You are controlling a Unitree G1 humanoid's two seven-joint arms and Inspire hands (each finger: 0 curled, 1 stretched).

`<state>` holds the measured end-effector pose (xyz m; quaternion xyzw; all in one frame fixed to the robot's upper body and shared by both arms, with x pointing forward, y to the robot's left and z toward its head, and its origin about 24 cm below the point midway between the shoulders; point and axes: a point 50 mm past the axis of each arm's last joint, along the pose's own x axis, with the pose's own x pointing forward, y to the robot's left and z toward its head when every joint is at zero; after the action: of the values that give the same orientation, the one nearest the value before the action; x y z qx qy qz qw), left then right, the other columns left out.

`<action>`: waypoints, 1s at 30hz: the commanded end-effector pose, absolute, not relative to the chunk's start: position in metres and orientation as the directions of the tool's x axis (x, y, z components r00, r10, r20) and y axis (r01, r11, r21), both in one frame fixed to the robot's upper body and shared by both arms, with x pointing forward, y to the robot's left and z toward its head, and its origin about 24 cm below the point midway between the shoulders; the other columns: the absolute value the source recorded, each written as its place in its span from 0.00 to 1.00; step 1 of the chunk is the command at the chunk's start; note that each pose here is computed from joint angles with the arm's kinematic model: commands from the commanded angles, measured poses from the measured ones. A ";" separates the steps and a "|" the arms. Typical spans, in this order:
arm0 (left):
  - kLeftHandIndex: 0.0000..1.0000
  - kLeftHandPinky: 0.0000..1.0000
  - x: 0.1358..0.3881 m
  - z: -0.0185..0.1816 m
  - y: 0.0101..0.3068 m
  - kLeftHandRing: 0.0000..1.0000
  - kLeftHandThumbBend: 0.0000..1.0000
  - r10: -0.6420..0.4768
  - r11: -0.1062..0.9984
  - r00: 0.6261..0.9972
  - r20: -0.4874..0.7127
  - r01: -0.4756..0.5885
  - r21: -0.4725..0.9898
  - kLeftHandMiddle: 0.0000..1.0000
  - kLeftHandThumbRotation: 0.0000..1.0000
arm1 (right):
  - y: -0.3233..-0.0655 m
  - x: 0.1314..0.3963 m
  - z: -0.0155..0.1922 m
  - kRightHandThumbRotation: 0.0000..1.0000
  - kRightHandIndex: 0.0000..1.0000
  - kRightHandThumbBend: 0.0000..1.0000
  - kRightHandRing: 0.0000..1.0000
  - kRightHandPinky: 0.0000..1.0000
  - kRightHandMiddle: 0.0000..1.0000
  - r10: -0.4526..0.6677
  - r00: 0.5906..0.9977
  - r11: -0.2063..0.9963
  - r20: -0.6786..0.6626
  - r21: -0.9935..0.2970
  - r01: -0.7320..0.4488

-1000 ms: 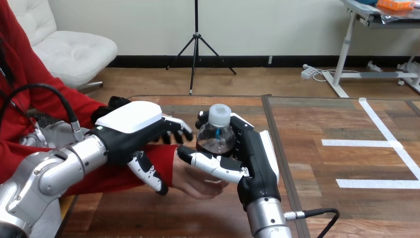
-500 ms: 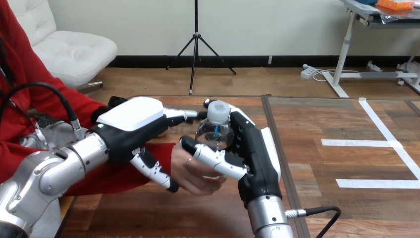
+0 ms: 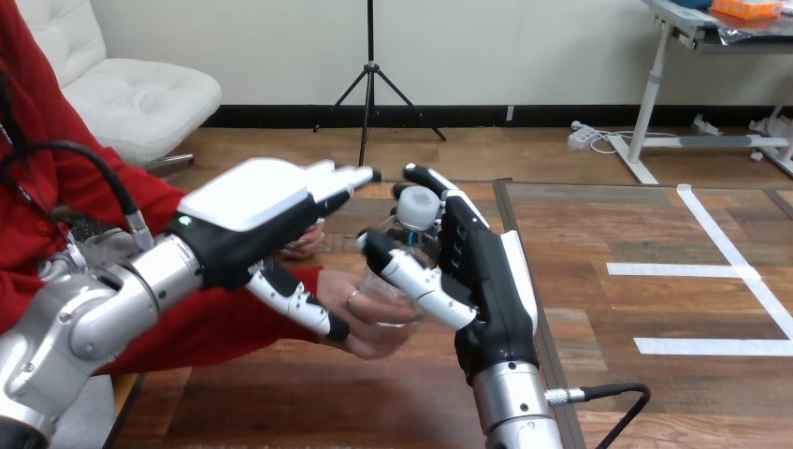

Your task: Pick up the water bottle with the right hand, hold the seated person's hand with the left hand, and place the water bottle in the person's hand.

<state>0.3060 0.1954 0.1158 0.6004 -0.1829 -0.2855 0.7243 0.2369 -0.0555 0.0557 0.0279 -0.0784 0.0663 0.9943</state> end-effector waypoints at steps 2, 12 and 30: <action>1.00 0.98 0.304 0.130 0.200 1.00 1.00 -0.628 0.134 0.778 -0.013 0.125 0.983 1.00 0.47 | -0.043 0.247 0.093 0.64 0.90 1.00 0.88 0.83 0.90 0.109 0.946 0.978 0.306 0.138 -0.157; 1.00 0.99 0.299 0.126 0.205 1.00 1.00 -0.629 0.196 0.777 0.025 0.127 0.972 1.00 0.53 | -0.054 0.248 0.090 0.69 0.98 1.00 0.96 0.90 0.98 0.144 0.938 0.975 0.315 0.117 -0.189; 1.00 0.97 0.291 0.119 0.212 1.00 1.00 -0.621 0.301 0.775 0.118 0.097 0.949 1.00 0.56 | -0.072 0.252 0.080 0.71 1.00 1.00 0.99 0.94 1.00 0.149 0.939 0.974 0.309 0.116 -0.193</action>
<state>0.2863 0.2056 0.1041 0.5585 -0.2124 -0.2764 0.7527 0.2425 -0.0717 0.0608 0.0553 -0.1036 0.0956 0.9885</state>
